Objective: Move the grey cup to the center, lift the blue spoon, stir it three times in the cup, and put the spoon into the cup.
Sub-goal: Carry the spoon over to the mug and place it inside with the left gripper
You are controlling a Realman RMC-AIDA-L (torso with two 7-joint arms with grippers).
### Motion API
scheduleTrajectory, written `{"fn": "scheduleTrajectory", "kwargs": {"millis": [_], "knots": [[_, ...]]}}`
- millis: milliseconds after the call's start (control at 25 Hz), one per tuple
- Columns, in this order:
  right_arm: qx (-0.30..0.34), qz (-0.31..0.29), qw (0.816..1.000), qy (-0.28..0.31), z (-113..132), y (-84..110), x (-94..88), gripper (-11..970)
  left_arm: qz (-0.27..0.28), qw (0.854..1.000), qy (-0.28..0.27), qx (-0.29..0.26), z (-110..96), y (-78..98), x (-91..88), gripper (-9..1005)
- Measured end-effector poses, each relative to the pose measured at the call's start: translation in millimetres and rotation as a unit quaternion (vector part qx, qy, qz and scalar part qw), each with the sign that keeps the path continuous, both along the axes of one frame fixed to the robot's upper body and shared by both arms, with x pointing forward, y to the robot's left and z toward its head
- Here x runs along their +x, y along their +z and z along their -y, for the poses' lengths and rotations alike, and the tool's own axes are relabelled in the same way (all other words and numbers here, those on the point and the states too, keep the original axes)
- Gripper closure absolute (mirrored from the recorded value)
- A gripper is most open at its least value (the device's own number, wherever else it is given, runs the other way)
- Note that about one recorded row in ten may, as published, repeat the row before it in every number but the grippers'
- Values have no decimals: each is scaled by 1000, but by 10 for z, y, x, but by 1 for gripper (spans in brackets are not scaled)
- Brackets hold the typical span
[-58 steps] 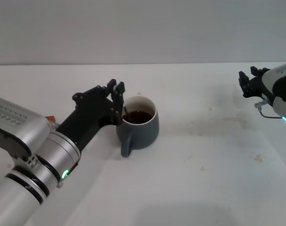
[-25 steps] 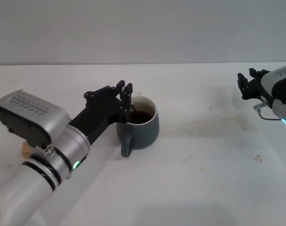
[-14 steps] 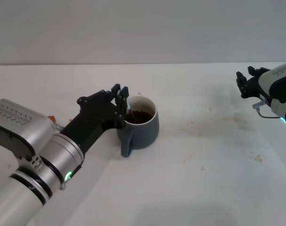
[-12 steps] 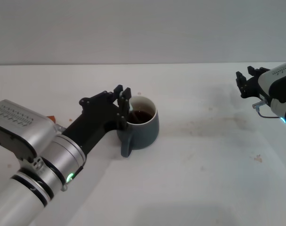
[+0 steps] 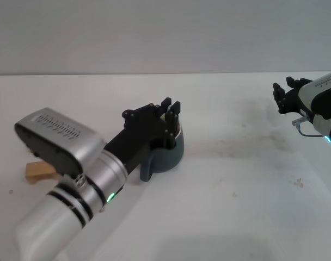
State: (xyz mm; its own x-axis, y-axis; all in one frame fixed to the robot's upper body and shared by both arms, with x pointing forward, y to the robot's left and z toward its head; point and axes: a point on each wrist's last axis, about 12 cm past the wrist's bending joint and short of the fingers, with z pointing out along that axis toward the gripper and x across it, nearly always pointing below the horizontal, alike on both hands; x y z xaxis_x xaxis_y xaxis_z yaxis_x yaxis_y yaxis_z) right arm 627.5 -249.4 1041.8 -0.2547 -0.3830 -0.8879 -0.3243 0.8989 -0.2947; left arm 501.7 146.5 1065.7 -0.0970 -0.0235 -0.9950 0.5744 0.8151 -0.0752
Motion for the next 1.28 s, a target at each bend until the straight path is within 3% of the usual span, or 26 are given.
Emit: {"fn": "scheduleTrajectory", "kwargs": {"millis": [240,480,760,920,1040,1280], "knots": [[0,-1,1000,-1,7,-7,-7,656,4,1000,17,10,-37,-21,217,868],[0,0,1000,0,1,-1,-1,656,4,999,36,12,-157,-21,262,868],[0,1,1000,1,-9,9,9,657,-9,998,54,7,-340,-50,171,868],[0,1,1000,2,-10,10,11,657,-11,998,61,1,-431,-39,21,868],[-1,2,1000,2,-7,14,14,657,-6,999,51,-6,-381,24,-91,868],[-1,2,1000,2,-11,20,21,657,-3,1000,27,-12,-235,67,-153,868]]}}
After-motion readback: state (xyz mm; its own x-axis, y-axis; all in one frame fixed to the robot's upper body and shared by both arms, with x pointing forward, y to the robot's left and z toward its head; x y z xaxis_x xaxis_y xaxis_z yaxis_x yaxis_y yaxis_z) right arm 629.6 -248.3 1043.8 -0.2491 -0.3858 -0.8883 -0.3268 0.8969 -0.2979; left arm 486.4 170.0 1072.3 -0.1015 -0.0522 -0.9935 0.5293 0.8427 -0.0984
